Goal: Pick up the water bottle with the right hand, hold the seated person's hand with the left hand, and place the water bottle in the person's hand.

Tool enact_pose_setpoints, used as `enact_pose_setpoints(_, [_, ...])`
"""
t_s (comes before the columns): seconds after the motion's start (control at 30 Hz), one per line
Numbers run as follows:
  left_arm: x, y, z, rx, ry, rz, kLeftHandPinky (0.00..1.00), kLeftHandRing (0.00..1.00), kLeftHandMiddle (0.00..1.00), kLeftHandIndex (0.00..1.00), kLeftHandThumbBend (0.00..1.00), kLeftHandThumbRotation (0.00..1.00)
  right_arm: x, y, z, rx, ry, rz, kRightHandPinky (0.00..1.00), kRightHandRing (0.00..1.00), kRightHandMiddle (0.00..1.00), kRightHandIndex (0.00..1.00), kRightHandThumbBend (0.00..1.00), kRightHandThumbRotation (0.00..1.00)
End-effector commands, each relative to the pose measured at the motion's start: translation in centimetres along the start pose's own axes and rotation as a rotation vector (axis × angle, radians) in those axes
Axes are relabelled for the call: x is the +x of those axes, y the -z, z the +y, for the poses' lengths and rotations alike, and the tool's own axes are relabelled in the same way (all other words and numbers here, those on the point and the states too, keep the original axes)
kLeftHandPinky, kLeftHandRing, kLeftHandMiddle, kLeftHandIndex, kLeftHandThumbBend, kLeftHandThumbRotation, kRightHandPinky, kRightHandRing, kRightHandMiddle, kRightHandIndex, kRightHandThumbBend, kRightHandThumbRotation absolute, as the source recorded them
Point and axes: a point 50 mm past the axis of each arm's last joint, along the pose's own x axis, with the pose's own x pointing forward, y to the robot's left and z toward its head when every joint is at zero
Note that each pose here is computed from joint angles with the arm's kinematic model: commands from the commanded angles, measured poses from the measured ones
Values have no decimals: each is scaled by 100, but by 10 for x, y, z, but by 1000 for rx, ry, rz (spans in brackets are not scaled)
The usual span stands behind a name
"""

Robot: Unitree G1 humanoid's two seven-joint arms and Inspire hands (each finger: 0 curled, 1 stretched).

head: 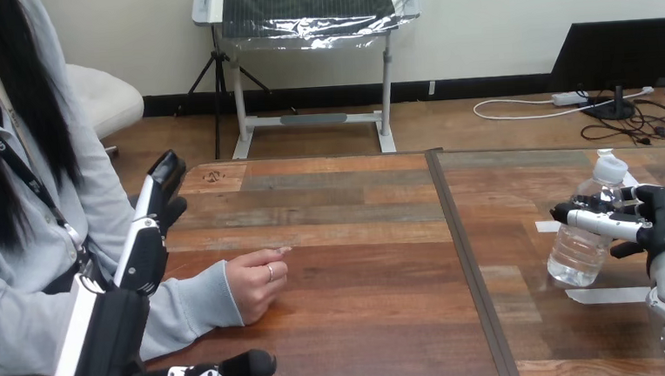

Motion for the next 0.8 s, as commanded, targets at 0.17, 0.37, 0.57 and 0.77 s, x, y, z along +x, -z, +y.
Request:
enact_pose_setpoints(0.17, [7,-10,0,-1,-13,-69,96,100,100,100,100,59,4,-28,9,25,-15,-59,21,28,38,39,71,0])
enact_pose_setpoints(0.37, [6,-11,1,1,-19,-64,96,100,100,100,100,60,4,-30,10,45,-30,-66,20,28,38,38,67,0])
enact_pose_setpoints(0.57, [5,-10,2,7,-10,-76,96,100,100,100,100,60,4,-32,12,63,-40,-82,18,24,35,36,64,0])
enact_pose_setpoints(0.77, [5,-10,2,1,-9,-61,97,100,100,100,100,60,3,-34,12,111,-48,-96,15,22,33,35,62,0])
